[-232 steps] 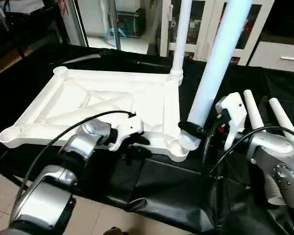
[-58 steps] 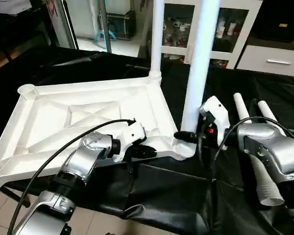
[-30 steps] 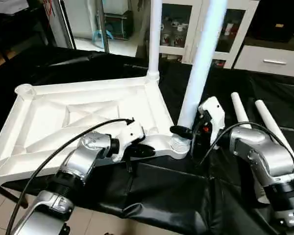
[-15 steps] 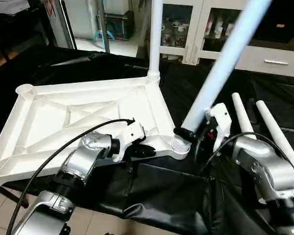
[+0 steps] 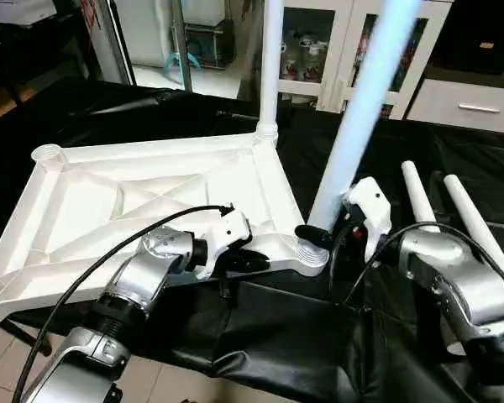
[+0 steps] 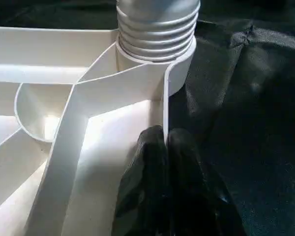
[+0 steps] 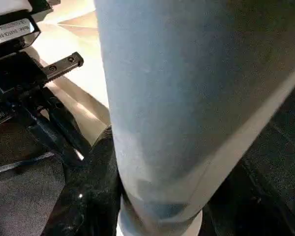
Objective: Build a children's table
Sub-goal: Insert table leg to table base
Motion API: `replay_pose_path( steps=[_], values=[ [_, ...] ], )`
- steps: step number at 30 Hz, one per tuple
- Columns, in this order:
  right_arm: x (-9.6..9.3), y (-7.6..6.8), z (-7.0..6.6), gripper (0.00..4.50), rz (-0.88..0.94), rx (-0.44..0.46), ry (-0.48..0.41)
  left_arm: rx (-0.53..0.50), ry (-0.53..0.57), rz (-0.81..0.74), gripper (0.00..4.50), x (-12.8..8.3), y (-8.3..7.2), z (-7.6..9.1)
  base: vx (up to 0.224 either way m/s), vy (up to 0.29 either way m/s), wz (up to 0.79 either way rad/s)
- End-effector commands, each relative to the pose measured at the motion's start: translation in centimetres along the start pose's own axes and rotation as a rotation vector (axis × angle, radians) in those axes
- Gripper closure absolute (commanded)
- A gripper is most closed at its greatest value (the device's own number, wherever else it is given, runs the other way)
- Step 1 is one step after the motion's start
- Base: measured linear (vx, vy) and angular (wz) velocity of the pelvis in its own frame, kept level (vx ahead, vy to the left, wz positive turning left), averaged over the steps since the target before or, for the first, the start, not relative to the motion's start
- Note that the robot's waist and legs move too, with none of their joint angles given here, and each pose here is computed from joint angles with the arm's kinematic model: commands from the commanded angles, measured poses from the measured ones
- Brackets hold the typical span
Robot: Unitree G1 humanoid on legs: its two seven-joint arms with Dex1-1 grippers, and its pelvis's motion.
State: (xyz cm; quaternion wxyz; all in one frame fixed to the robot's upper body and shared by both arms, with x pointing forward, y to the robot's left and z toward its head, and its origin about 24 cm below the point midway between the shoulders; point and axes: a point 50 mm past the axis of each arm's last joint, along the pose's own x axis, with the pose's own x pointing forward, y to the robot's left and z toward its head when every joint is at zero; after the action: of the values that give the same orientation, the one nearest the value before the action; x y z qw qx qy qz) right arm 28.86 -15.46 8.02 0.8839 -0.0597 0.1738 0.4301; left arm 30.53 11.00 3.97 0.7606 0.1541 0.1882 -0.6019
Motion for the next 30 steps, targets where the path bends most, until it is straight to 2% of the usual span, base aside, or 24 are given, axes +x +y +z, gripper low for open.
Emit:
replay_pose_path(
  steps=[1, 7, 16, 20, 23, 25, 30],
  values=[
    [-0.1, 0.1, -6.1, 2.66, -0.047, 0.128, 0.265, -0.037, -0.025, 0.045, 4.50, -0.7, 0.4, -0.4, 0.000, 0.000, 0.00],
    [-0.3, 1.5, -7.7, 2.66, -0.024, 0.142, 0.288, -0.041, -0.029, 0.053, 4.50, -0.8, 0.3, -0.5, 0.000, 0.000, 0.00],
    [-0.2, 1.3, -8.4, 2.66, -0.091, 0.144, 0.272, -0.047, -0.028, 0.058, 4.50, -0.9, 0.2, -0.7, 0.000, 0.000, 0.00],
    [0.6, -0.1, -7.2, 2.66, -0.223, 0.139, 0.197, -0.061, -0.012, 0.087, 4.50, -0.7, 0.2, -0.9, 0.000, 0.000, 0.00],
    [1.6, -1.8, -5.6, 2.66, -0.395, 0.156, 0.119, -0.095, -0.005, 0.122, 4.50, 0.1, 0.0, -0.8, 0.000, 0.000, 0.00],
    [2.6, -2.7, -4.5, 2.66, -0.494, 0.184, 0.066, -0.108, 0.002, 0.155, 4.50, 1.0, 0.0, -0.2, 0.000, 0.000, 0.00],
    [4.4, -3.5, -3.4, 2.66, -0.606, 0.210, 0.034, -0.145, -0.008, 0.245, 4.50, 2.9, 0.5, 1.4, -0.010, 0.004, -0.01]
  ],
)
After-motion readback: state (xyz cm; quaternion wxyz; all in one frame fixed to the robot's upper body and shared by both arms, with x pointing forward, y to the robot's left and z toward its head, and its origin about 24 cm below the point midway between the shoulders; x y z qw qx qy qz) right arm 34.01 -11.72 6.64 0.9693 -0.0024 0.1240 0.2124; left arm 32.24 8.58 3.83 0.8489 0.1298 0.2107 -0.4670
